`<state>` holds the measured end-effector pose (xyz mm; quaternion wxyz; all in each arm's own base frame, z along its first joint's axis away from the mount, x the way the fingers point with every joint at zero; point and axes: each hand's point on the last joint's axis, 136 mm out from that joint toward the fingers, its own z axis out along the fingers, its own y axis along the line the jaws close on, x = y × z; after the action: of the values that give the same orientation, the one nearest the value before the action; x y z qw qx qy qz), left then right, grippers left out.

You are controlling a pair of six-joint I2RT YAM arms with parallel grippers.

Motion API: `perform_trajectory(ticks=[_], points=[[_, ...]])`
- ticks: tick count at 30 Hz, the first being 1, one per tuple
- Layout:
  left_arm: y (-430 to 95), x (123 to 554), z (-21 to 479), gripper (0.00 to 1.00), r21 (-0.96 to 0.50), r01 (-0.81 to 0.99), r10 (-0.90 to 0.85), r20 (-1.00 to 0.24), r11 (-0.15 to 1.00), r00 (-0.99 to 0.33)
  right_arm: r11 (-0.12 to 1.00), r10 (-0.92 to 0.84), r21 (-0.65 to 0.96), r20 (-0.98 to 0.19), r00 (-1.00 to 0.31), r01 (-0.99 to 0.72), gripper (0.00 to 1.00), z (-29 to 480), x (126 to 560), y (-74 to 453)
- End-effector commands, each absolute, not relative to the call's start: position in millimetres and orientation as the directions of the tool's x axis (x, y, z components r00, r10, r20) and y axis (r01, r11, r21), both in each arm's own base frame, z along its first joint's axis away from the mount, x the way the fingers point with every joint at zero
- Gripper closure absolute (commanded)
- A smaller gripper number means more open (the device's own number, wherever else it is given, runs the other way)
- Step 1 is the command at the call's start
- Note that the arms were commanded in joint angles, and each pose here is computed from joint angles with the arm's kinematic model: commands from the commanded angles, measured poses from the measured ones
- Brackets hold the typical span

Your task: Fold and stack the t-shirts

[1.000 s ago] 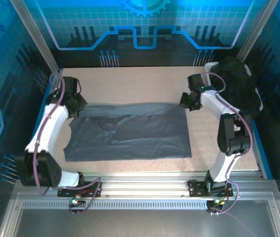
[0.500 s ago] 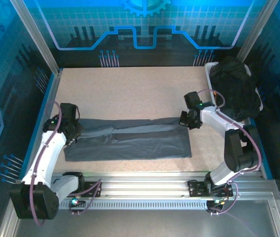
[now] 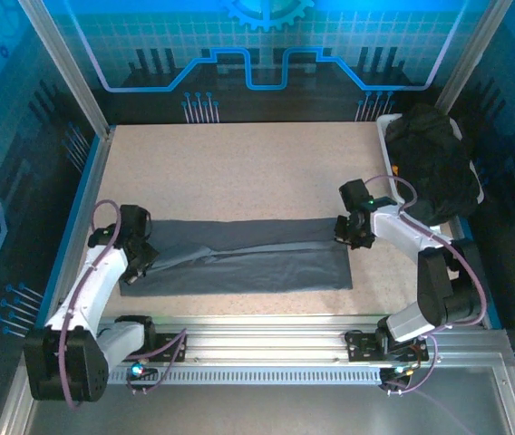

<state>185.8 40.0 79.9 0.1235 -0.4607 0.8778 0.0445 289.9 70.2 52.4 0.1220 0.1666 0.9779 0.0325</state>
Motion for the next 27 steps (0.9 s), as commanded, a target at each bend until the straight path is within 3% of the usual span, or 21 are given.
perform_trajectory(ticks=[1, 4, 7, 16, 20, 27], points=[[39.9, 176.2, 73.7, 1.0, -0.012, -0.84, -0.819, -0.23, 0.542, -0.525, 0.934, 0.357, 0.11, -0.217, -0.909, 0.34, 0.69, 60.2, 276.4, 68.8], [39.6, 176.0, 72.1, 1.0, -0.01, -0.84, -0.82, -0.228, 0.542, -0.526, 0.923, 0.384, 0.126, -0.213, -0.898, 0.364, 0.63, 64.1, 273.7, 68.6], [36.8, 176.9, 66.9, 1.0, -0.013, -0.838, -0.821, -0.211, 0.546, -0.531, 0.909, 0.411, 0.174, -0.21, -0.887, 0.379, 0.62, 67.7, 278.1, 75.3], [32.3, 174.2, 53.5, 0.99, 0.016, -0.836, -0.823, -0.166, 0.548, -0.543, 0.885, 0.45, 0.207, -0.147, -0.881, 0.417, 0.76, 53.8, 286.6, 91.4], [24.9, 193.8, 58.5, 0.59, -0.064, -0.814, -0.81, -0.172, 0.577, -0.56, 0.881, 0.453, 0.217, -0.124, -0.883, 0.421, 0.79, 47.8, 295.1, 97.7], [35.0, 251.7, 96.2, 0.43, -0.122, -0.806, -0.807, -0.225, 0.579, -0.545, 0.877, 0.454, 0.206, -0.059, -0.889, 0.434, 0.79, 32.2, 313.9, 110.4]])
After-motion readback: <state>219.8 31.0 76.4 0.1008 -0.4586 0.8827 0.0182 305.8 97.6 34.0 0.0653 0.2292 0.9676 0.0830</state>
